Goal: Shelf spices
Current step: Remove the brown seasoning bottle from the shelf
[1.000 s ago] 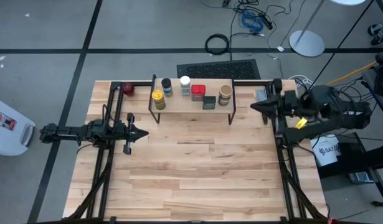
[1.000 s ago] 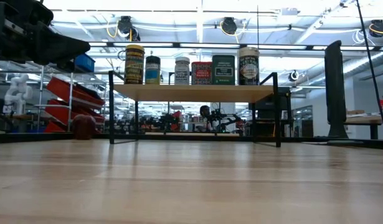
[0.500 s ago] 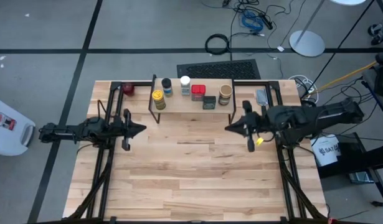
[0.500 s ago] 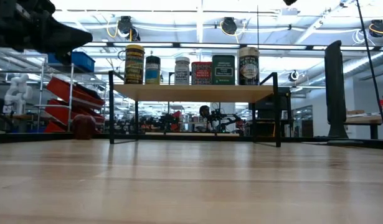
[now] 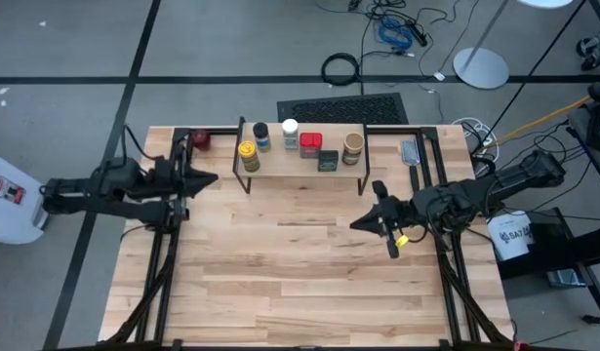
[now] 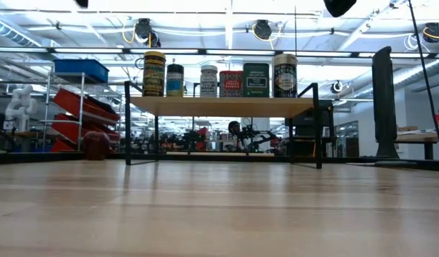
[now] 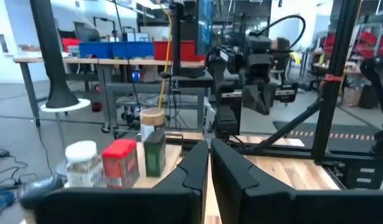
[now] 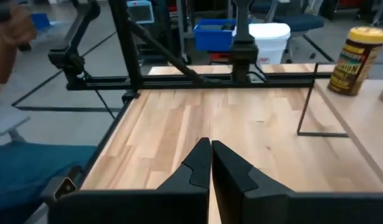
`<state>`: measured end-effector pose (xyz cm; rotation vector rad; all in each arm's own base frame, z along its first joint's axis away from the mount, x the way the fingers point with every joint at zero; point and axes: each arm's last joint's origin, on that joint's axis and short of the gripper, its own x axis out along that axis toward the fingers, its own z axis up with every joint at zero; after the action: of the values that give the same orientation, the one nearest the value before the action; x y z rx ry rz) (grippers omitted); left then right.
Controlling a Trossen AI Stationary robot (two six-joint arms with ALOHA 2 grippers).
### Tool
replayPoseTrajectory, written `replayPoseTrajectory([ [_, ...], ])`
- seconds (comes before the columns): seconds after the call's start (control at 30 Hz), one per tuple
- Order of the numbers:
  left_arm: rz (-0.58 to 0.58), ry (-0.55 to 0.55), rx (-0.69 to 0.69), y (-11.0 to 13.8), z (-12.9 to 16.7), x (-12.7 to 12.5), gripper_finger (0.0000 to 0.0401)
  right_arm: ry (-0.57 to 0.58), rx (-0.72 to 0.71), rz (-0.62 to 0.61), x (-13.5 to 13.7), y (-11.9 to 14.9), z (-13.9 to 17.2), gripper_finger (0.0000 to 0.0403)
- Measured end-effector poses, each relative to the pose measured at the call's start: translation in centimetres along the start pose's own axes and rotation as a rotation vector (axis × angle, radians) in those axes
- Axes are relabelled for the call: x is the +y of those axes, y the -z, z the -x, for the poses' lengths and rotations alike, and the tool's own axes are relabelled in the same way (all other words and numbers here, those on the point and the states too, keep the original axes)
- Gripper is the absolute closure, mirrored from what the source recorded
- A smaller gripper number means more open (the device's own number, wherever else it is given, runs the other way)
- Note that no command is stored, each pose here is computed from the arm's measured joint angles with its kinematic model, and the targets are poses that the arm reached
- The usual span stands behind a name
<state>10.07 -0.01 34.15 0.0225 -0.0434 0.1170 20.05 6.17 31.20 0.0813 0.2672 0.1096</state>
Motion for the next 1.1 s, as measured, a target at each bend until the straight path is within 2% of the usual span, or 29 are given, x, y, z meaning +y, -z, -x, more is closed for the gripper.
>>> replayPoseTrajectory([
  [0.2, -0.128, 0.015, 0.06, -3.8, -3.1, -0.4, 0.0374, 0.122, -0.029, 0.029, -0.3, -0.2, 0.0, 0.0403],
  [0.43, -0.242, 0.012, 0.211, -2.5, -6.5, -1.0, 0.0374, 0.151, -0.038, 0.028, -0.5, -0.2, 0.0, 0.0403],
  [0.5, -0.313, -0.06, 0.232, -2.2, -7.0, -0.8, 0.0374, 0.153, -0.038, 0.029, -0.5, -0.2, 0.0, 0.0403],
  [0.6, -0.392, -0.261, 0.217, -2.8, -7.1, -0.3, 0.0374, 0.208, -0.037, 0.04, -0.6, -0.2, -0.2, 0.0403],
  [0.7, -0.443, -0.313, 0.201, -3.2, -7.1, -0.1, 0.0374, 0.284, -0.024, 0.049, -0.8, 0.1, -0.7, 0.0403],
  [0.93, -0.3, -0.251, 0.153, -3.7, -6.7, -0.4, 0.0372, 0.39, 0.005, 0.032, -1.3, 0.8, -2.2, 0.0403],
  [1.1, -0.207, -0.104, 0.179, -4.0, -6.4, -0.8, 0.0325, 0.442, -0.017, -0.014, -2.6, -0.1, -1.9, 0.0403],
])
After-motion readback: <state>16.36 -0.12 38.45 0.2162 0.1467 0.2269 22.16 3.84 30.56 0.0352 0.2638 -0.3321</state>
